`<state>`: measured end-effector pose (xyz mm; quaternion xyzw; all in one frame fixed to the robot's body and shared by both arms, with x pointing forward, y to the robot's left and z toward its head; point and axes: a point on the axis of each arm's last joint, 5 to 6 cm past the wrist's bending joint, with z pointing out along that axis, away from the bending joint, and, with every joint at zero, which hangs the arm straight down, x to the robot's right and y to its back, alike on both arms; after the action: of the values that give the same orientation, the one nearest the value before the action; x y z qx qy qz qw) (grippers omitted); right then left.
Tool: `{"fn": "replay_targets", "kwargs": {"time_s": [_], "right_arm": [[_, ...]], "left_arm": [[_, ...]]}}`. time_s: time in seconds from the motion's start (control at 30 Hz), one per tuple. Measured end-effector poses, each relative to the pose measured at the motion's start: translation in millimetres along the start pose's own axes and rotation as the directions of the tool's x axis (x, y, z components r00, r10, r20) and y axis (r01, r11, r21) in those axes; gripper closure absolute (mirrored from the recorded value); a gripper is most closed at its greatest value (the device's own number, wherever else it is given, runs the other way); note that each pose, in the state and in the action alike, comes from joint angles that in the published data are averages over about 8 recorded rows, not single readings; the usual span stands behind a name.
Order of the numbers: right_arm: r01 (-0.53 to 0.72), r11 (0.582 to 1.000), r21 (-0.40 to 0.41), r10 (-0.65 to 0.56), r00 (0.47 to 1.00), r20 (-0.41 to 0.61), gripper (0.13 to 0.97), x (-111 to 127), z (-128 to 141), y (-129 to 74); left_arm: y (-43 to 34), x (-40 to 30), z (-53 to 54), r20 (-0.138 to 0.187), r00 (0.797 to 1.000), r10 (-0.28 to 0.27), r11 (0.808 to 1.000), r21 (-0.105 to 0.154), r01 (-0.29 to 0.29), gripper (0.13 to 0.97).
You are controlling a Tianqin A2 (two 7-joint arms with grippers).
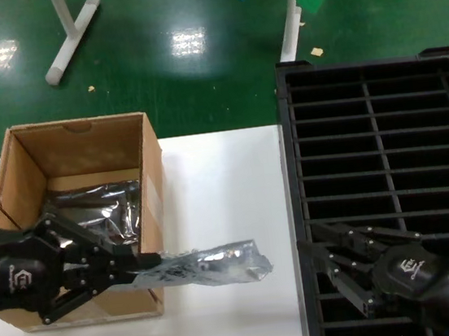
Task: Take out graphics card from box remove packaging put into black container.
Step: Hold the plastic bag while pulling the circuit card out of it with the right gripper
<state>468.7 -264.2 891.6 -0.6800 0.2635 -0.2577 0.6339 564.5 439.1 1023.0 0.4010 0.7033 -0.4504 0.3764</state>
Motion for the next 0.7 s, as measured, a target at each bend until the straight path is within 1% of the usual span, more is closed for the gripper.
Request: {"fn": "replay_targets", "kwargs": {"time_s": [0.2,0.23,0.33,0.5,0.7], "right_arm": [[-0.047,0.999,0.010,0.046,0.998,0.044,0.828,-8,-8,-16],[-0.051,0.999,0.011,0.051,0.997,0.050,0.828,-9,-9,-17],[-0.061,0.998,0.011,0.060,0.996,0.063,0.864,-12,-10,-20],[-0.075,0.997,0.004,0.074,0.994,0.078,0.924,-15,-10,-19],[-0.094,0.996,-0.009,0.094,0.991,0.090,0.930,-18,-10,-14]], "left_arm": [[3.8,-3.6,10.2,0.006,1.000,0.023,1.000,0.014,-0.023,0.955],[4.6,-4.0,12.0,0.007,1.000,0.025,1.000,0.017,-0.025,0.955],[7.0,-5.3,16.8,0.013,0.999,0.031,0.999,0.023,-0.031,0.955],[11.1,-7.9,24.5,0.028,0.999,0.038,0.999,0.034,-0.039,0.955],[14.4,-9.9,34.6,0.040,0.998,0.039,0.998,0.051,-0.041,0.955]]}}
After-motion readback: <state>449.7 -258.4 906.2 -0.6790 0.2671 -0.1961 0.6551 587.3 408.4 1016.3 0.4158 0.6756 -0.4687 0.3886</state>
